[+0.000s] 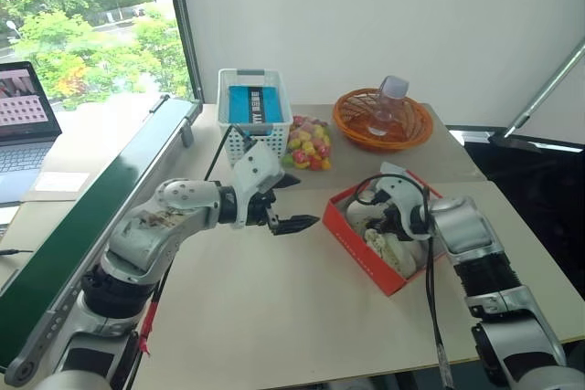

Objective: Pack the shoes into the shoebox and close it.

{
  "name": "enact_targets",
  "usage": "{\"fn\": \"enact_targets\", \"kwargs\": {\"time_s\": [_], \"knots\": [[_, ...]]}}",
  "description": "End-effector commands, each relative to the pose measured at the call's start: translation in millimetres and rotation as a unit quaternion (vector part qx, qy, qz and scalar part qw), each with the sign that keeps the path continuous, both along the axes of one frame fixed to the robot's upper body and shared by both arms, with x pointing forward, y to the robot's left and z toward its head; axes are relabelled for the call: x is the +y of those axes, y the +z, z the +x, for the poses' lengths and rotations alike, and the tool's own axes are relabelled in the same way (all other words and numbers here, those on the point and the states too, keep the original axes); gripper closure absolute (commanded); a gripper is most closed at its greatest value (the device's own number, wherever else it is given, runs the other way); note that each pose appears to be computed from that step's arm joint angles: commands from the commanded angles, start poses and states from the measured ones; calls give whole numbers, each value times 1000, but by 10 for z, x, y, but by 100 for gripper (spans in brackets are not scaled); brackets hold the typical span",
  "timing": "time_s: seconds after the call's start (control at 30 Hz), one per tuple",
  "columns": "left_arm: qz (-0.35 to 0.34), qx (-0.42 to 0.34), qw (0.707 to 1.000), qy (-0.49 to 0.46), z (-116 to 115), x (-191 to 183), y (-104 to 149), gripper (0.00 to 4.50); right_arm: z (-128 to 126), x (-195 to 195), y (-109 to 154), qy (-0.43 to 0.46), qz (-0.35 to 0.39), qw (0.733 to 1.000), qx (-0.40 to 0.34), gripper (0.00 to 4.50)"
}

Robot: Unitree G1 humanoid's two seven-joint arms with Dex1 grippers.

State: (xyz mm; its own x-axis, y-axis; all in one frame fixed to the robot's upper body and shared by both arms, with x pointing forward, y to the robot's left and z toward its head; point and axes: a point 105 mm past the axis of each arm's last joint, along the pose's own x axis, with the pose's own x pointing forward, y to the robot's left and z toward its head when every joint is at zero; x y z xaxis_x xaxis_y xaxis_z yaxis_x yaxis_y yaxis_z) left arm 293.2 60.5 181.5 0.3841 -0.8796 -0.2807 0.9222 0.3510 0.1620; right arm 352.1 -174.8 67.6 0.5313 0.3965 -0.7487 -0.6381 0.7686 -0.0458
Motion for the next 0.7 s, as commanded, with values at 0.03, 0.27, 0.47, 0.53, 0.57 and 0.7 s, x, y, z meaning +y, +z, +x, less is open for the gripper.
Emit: {"fn": "enact_targets", "kwargs": {"time_s": [0.03,0.27,0.47,0.53,0.57,0.7], "knots": [[-5,-32,999,-14,-1,-48,127,0,-122,118,-114,20,14,999,33,407],[-1,-29,999,-29,-25,-83,88,0,-137,254,376,49,46,998,-9,152],[-1,-30,999,-39,-27,-123,80,0,-142,220,748,51,48,997,-42,11],[-1,-29,999,-43,-31,-130,79,0,-137,190,840,47,47,997,-50,11],[0,-29,999,-45,-30,-132,76,0,-130,169,900,43,47,996,-57,11],[2,-29,998,-48,-19,-130,74,0,-169,124,1026,48,43,996,-64,11]]}}
